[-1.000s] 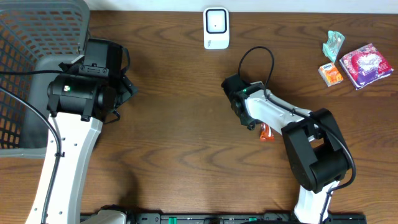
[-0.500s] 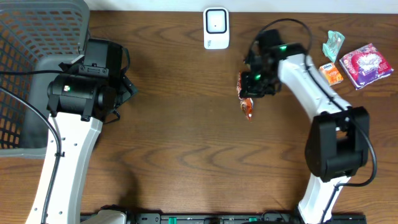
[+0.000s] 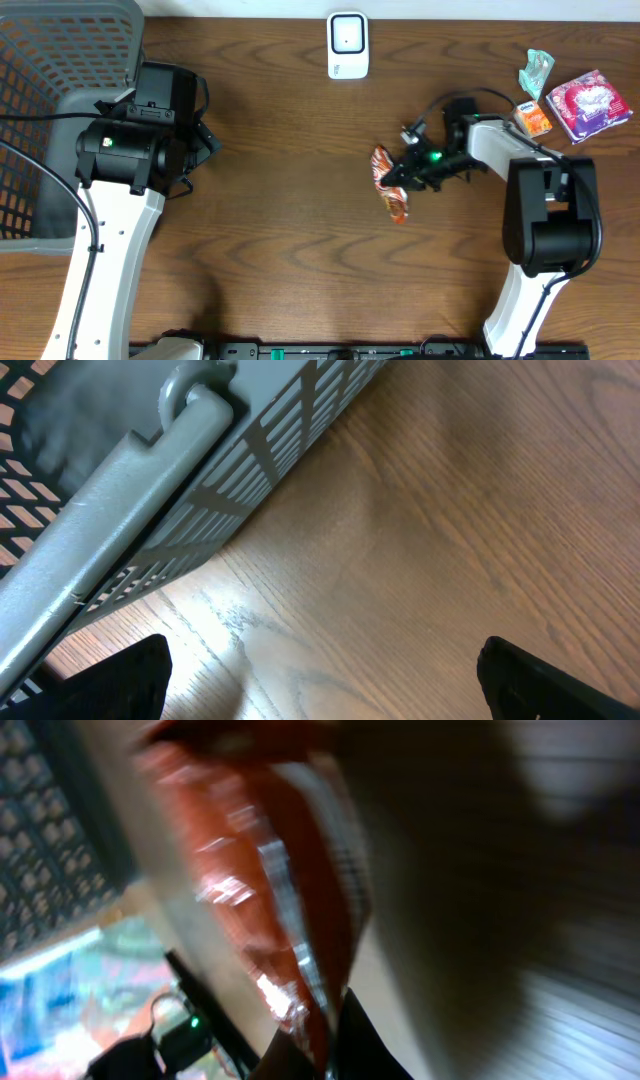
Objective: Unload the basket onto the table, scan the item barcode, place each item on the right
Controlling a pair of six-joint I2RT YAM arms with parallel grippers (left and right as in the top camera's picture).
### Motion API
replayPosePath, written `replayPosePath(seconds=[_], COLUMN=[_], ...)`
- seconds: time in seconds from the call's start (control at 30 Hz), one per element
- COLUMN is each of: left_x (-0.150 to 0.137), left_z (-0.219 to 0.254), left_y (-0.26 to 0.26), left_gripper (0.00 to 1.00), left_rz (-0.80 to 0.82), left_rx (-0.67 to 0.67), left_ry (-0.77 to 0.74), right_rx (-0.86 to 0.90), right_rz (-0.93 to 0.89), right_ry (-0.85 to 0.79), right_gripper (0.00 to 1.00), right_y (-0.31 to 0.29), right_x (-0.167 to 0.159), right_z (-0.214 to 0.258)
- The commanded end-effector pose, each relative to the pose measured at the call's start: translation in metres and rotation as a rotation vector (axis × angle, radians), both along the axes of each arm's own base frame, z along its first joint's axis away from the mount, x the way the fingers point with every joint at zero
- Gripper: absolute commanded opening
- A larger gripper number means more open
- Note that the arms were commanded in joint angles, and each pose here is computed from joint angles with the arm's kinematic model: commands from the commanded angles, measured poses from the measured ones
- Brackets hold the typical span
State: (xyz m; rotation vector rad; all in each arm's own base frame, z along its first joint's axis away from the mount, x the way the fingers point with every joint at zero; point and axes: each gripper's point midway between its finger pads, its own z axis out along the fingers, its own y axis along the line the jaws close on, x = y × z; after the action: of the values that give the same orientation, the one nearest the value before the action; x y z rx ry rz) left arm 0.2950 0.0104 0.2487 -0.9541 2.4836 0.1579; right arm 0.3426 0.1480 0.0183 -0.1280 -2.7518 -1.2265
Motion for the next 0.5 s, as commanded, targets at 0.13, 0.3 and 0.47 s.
replayPosePath(seconds=[0.13, 0.3, 0.47], left_x=[-0.001, -0.001, -0.001], left_z=[0.004, 0.004, 0.004], left_y=[0.005, 0.005, 0.005], left_gripper=[0.98, 0.98, 0.98], left_rz=[0.016, 0.016, 0.016], left_rx=[0.017, 0.017, 0.017], left_ry=[-0.011, -0.011, -0.011], right_rx=[-0.425, -0.508, -0.506], right_rz=[-0.048, -0.014, 0.065], right_ry=[0.085, 0.082, -0.004], right_gripper=[0.64, 0.66, 0.73], right_y=[-0.091, -0.101, -0.086], right_x=[-0.002, 0.011, 0.026], right_z=[-0.016, 0.021, 0.055])
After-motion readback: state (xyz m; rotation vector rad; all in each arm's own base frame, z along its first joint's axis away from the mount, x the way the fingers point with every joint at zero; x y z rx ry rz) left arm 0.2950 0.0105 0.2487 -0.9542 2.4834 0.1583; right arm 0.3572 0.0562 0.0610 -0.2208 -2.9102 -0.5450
